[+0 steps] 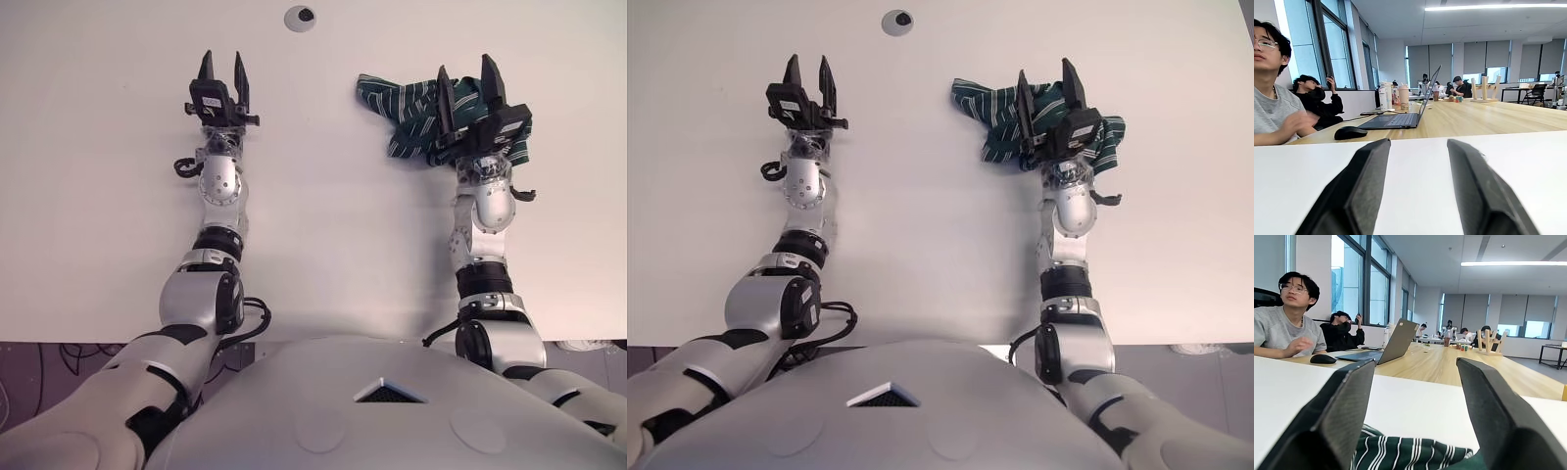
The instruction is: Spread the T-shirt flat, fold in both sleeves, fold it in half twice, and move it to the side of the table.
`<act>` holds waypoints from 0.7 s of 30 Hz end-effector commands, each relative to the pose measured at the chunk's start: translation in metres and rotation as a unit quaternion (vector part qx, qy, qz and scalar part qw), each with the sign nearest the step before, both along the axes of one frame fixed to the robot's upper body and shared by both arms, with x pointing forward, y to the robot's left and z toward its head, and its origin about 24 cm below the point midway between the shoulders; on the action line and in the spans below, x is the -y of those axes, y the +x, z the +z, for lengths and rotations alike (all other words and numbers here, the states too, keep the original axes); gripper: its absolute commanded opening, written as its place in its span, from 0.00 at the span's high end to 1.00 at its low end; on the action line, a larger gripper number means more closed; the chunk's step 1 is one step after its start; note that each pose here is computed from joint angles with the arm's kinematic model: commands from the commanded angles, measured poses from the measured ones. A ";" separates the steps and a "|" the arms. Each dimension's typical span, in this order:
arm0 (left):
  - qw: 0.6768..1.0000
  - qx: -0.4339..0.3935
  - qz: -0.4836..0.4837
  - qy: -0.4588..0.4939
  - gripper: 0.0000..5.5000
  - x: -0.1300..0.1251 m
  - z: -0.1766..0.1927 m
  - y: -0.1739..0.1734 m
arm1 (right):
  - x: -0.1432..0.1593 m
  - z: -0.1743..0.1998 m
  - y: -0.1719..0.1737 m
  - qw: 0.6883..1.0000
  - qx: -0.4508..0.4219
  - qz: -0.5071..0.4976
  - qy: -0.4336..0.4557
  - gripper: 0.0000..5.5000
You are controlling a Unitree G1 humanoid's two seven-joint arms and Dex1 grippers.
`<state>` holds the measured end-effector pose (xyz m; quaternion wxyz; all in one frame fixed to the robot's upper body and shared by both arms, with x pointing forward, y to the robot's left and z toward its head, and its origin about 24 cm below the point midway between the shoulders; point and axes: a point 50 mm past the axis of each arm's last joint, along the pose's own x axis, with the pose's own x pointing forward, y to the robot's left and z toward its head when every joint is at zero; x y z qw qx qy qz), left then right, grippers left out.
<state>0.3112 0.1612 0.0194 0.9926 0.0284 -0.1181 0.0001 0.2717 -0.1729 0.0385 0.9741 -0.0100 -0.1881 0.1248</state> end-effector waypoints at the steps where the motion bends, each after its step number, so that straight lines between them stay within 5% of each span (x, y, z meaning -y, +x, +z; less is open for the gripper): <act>1: 1.000 0.004 -0.004 0.000 0.62 0.003 0.000 -0.002 | -0.006 -0.002 0.001 1.000 -0.007 0.005 0.005 0.45; 21: 1.000 0.016 -0.004 0.003 0.62 0.017 -0.002 -0.003 | 0.003 -0.005 0.003 1.000 -0.010 -0.010 0.001 0.45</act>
